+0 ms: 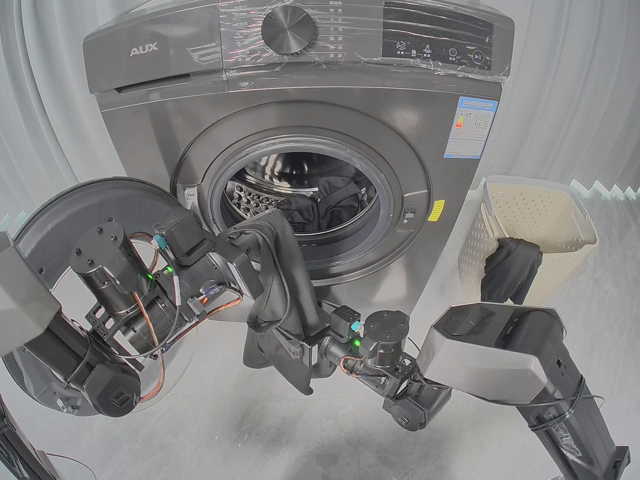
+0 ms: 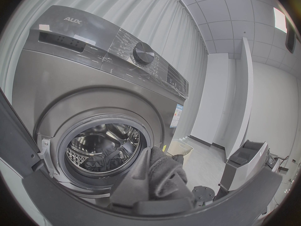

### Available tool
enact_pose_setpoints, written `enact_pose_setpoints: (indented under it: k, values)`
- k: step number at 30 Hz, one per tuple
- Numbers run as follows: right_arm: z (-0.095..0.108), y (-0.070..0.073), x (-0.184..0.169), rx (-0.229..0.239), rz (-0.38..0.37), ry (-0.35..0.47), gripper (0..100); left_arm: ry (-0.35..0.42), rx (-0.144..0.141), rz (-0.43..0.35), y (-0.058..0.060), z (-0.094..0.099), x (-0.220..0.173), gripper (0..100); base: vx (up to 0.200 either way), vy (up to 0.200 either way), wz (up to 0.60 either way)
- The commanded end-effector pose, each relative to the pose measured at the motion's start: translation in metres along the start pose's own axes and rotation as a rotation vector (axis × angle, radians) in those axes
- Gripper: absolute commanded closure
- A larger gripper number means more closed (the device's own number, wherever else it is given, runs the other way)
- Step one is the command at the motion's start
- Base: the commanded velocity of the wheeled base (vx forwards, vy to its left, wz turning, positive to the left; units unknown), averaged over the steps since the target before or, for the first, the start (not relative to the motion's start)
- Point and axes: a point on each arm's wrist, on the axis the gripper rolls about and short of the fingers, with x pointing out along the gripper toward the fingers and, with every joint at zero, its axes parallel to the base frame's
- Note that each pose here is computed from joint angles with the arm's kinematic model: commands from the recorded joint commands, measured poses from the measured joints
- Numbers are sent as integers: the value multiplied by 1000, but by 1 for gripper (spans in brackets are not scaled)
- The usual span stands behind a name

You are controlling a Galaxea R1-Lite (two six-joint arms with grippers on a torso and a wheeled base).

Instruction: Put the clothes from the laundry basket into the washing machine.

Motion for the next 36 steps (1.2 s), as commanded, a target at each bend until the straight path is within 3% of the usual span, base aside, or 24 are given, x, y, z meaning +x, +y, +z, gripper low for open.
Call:
enact_pose_setpoints:
  k: [1, 2, 3, 13, 17, 22, 24, 29, 30, 32, 34, 36]
  values:
    - [-15, 0, 2, 3, -4, 18, 0, -5, -2, 0, 0, 2, -1, 100, 0, 0, 0]
    - [-14, 0, 2, 3, -13, 13, 0, -5, -2, 0, 0, 2, -1, 100, 0, 0, 0]
    - [-14, 0, 2, 3, -18, 14, 100, -3, -3, 1, 0, 1, -1, 100, 0, 0, 0]
    - [9, -9, -1, 21, -55, -36, 100, 9, -7, 16, 4, -1, -4, 100, 0, 0, 0]
    - [41, -20, -7, 26, -101, -88, 100, 32, -1, 48, 12, -6, -9, 100, 0, 0, 0]
    - [77, -26, -15, 23, -131, -149, 100, 109, -10, 79, 19, -18, -26, 100, 0, 0, 0]
    - [93, -26, -18, 22, -133, -176, 100, 177, -24, 88, 20, -30, -38, 100, 0, 0, 0]
    - [107, -19, -24, 23, -135, -198, 100, 282, -64, 62, 19, -49, -53, 100, 0, 0, 0]
    - [111, -16, -25, 26, -142, -204, 100, 336, -75, 61, 22, -61, -58, 100, 0, 0, 0]
    - [113, -16, -25, 26, -145, -209, 100, 370, -76, 73, 26, -69, -61, 100, 0, 0, 0]
    - [115, -16, -26, 26, -144, -214, 100, 424, -46, 81, 29, -82, -65, 100, 0, 0, 0]
    - [116, -17, -28, 27, -146, -214, 100, 451, -43, 82, 30, -88, -66, 100, 0, 0, 0]
